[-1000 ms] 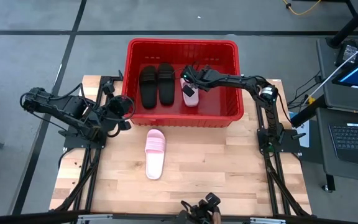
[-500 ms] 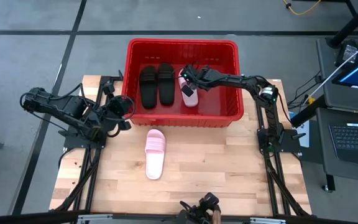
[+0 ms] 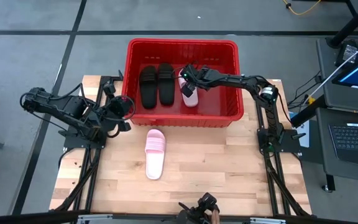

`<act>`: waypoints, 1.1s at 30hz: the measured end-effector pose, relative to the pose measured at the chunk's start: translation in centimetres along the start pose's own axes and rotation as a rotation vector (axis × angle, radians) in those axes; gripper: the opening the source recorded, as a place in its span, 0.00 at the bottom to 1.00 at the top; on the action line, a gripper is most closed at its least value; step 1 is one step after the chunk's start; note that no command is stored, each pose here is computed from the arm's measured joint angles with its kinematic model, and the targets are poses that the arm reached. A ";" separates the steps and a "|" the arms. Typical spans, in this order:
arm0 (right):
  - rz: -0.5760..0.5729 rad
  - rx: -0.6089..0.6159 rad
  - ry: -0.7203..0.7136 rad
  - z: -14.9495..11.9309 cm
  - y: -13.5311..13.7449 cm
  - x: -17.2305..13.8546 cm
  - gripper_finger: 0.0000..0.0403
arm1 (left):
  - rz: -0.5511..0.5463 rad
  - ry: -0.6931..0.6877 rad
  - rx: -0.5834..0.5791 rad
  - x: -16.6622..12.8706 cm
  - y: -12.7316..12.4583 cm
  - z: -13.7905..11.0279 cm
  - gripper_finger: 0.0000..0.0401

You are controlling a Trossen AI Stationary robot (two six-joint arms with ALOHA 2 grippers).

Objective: Pick and place slides into bin
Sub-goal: Put the bottom pink slipper into the red bin, then put the pink slipper into the red bin

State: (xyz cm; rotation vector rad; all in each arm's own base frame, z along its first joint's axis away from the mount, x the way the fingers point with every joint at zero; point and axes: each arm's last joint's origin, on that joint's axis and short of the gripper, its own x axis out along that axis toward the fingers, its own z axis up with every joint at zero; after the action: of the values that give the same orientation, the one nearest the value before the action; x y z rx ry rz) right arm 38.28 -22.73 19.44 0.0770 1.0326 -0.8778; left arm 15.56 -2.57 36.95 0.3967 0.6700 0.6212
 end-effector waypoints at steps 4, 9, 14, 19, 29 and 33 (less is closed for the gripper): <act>0.035 0.000 0.002 0.0 0.1 0.0 0.54 | -0.013 0.001 0.000 0.0 0.0 0.0 0.01; 0.036 -0.003 0.009 -0.1 0.1 -0.1 0.54 | -0.013 0.001 0.000 0.0 0.0 0.0 0.00; 0.035 -0.020 0.045 0.0 -0.1 -0.6 0.54 | -0.013 0.002 0.000 0.0 0.0 0.0 0.00; 0.035 -0.025 0.059 0.9 -0.5 -1.8 0.54 | -0.014 0.002 0.001 0.0 0.0 0.0 0.01; 0.063 -0.054 -0.002 3.1 0.0 -4.4 0.54 | -0.014 0.002 0.003 0.0 0.0 0.0 0.01; 0.069 -0.068 0.007 3.4 0.2 -5.3 0.54 | -0.015 0.002 0.003 0.0 0.0 0.0 0.00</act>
State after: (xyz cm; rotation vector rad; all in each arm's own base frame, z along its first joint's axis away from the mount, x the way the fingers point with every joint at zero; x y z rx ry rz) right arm 39.72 -20.91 25.31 0.0579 1.0597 -0.7798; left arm 15.58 -2.60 36.91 0.3941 0.6755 0.6065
